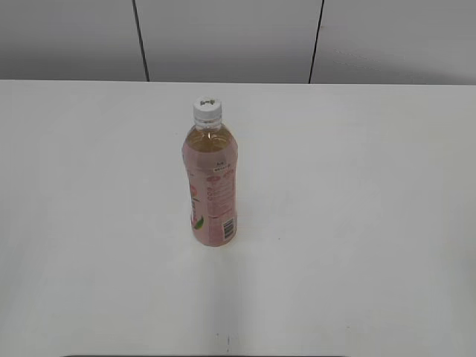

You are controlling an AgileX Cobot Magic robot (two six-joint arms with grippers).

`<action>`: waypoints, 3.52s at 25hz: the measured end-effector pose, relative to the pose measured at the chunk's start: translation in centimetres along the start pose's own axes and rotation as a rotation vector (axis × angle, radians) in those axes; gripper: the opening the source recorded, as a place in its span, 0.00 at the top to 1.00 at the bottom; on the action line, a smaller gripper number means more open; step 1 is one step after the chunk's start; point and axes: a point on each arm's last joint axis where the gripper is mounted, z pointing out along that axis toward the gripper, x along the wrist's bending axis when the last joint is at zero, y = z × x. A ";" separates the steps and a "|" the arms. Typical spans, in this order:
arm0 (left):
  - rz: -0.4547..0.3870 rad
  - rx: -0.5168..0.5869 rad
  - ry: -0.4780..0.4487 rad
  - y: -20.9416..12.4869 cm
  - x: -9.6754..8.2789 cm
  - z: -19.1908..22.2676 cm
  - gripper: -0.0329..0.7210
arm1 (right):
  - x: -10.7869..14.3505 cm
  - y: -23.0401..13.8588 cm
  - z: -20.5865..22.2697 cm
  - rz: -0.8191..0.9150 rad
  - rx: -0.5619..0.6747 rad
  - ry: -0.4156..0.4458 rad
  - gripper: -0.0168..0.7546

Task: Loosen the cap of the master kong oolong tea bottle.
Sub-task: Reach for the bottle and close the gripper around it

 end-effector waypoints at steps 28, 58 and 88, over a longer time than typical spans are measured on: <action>0.001 0.000 0.001 0.0 0.0 0.0 0.38 | 0.0 0.0 0.0 0.000 0.000 0.000 0.30; -0.067 -0.026 -0.126 4.7 -1.3 13.8 0.38 | 0.0 0.0 0.0 0.000 0.000 0.000 0.30; 0.137 0.041 -0.558 -3.9 -13.3 24.2 0.36 | 0.0 0.0 0.0 0.000 0.000 0.000 0.30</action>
